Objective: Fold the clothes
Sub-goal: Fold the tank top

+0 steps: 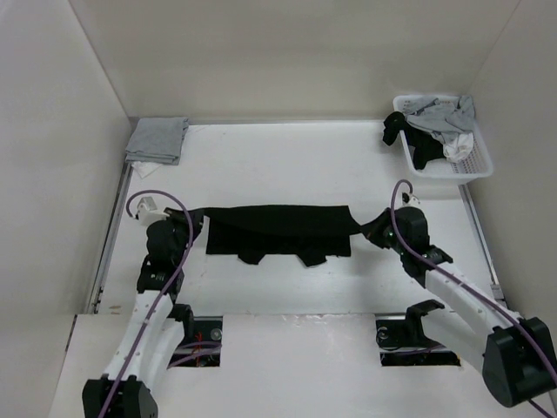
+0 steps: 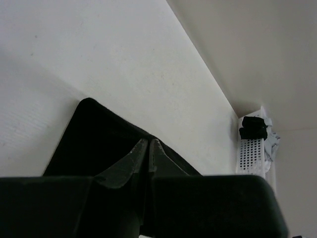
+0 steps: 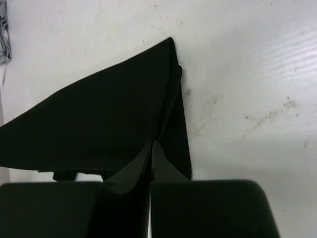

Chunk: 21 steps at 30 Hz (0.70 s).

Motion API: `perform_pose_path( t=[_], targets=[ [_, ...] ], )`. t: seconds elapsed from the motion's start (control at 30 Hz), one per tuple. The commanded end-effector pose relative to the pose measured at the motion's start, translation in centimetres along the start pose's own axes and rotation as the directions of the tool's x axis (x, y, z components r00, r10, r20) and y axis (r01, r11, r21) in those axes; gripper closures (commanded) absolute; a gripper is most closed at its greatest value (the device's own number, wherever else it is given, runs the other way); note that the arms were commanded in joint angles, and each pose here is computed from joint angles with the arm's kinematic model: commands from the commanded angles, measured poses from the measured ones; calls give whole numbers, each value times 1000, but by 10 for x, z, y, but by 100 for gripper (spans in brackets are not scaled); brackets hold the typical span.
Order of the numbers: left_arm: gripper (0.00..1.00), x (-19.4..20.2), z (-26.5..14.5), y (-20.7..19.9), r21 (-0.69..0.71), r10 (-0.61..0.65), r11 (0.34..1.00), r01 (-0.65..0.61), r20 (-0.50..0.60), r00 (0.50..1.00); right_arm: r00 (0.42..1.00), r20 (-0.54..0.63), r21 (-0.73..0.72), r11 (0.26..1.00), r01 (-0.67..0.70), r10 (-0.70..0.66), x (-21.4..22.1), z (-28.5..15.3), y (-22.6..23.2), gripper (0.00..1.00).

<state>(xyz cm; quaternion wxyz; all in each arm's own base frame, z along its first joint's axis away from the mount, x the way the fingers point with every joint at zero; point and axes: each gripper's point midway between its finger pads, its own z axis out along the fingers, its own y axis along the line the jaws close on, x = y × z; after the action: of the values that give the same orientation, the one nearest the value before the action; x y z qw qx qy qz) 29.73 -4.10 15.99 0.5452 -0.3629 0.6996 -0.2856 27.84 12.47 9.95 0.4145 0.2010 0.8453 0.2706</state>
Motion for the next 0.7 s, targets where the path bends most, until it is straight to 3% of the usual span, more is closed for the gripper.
perform_pose_path(
  t=[0.0,0.33,0.4,0.53,0.67],
  targets=[
    [99,13,-14,25,-60,11,998,-13,-35,999,1000,-11,42,999,-23,24,13,-7,-11,100],
    [99,37,-36,81,-226,-64,973,45,-74,995,987,-93,136,983,-120,133,52,-9,-35,100],
    [93,41,-36,88,-244,-65,969,42,-85,994,986,-93,164,979,-122,139,54,-7,-41,98],
    [67,40,-33,94,-265,-41,964,14,-97,994,993,-64,156,984,-89,101,42,-5,-36,68],
    [63,18,-31,75,-222,-10,975,4,-26,1000,999,-12,67,997,-40,41,23,-5,-15,53]
  ],
)
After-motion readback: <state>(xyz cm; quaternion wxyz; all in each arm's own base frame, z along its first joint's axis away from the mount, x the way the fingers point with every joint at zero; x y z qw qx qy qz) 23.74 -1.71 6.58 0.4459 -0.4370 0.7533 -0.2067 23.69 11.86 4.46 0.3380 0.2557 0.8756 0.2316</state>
